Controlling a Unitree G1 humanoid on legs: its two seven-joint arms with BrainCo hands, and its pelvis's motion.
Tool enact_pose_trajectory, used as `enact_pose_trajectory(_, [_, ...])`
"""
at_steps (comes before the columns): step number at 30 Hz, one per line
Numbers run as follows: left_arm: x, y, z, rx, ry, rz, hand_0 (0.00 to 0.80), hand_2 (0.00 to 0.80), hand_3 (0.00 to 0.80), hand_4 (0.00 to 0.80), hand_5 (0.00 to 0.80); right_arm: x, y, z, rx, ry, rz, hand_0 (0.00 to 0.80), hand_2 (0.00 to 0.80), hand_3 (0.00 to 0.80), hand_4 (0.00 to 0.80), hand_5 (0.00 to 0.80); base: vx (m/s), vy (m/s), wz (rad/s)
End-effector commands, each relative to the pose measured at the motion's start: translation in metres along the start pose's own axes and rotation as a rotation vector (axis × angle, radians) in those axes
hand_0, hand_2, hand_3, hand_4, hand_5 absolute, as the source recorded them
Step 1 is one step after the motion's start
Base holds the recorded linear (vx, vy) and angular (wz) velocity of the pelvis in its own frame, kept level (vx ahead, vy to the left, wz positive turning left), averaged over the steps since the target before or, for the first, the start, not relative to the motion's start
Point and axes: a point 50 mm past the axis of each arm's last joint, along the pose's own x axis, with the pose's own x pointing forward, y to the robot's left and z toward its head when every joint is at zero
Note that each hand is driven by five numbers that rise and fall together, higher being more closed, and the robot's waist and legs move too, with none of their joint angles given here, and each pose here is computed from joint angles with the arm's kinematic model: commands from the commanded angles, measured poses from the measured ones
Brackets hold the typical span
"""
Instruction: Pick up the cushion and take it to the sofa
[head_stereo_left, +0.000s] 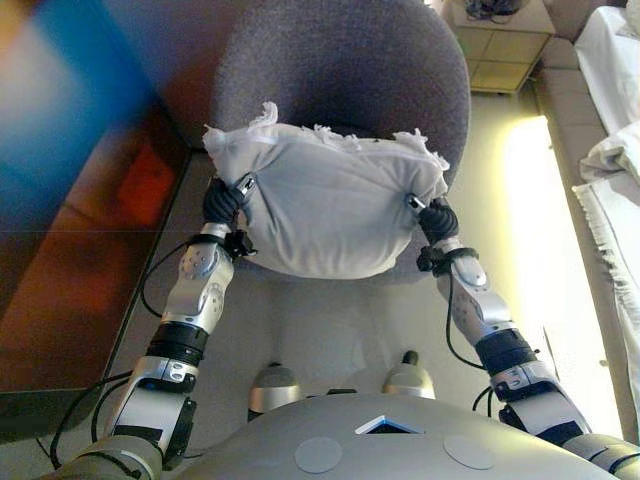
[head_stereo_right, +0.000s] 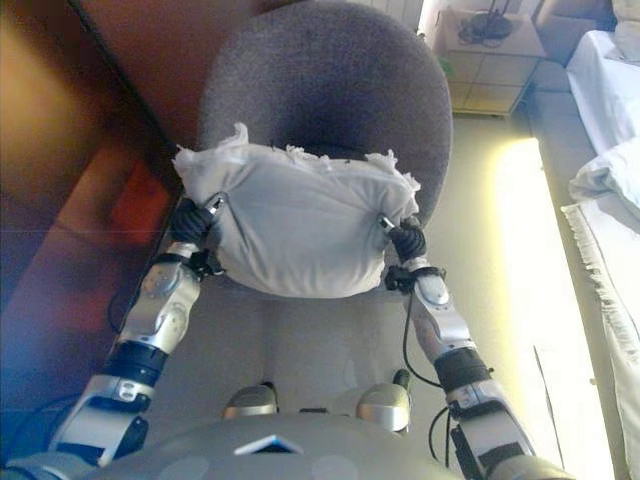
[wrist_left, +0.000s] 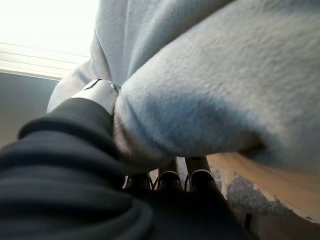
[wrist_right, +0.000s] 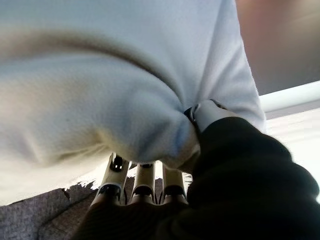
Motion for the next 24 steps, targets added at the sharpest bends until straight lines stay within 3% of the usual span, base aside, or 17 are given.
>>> enact_pose_trajectory(1, [0.02, -0.021, 0.037, 0.059, -0.142, -0.084, 0.8, 0.8, 0.8, 0.8, 0.8, 0.011, 0.01, 0.045, 0.033, -0.229, 0.004, 0.8, 0.8, 0.8, 0.8, 0.8, 0.048, 0.155, 0.17])
enact_pose_trajectory(11, [0.019, -0.025, 0.034, -0.005, -0.126, -0.153, 0.8, 0.8, 0.8, 0.8, 0.8, 0.011, 0.015, 0.035, 0.09, -0.166, 0.043, 0.8, 0.8, 0.8, 0.8, 0.8, 0.301, -0.002, 0.03])
enact_pose_trajectory(19, [0.01, -0.016, 0.026, -0.039, -0.118, -0.109, 0.8, 0.8, 0.8, 0.8, 0.8, 0.007, 0.01, 0.036, 0.059, -0.137, 0.117, 0.8, 0.8, 0.8, 0.8, 0.8, 0.381, -0.067, 0.54])
enact_pose_trajectory(24, [0.002, -0.004, 0.024, -0.071, -0.117, -0.044, 0.8, 0.8, 0.8, 0.8, 0.8, 0.004, 0.014, 0.03, 0.011, -0.096, 0.177, 0.8, 0.8, 0.8, 0.8, 0.8, 0.254, -0.188, -0.31])
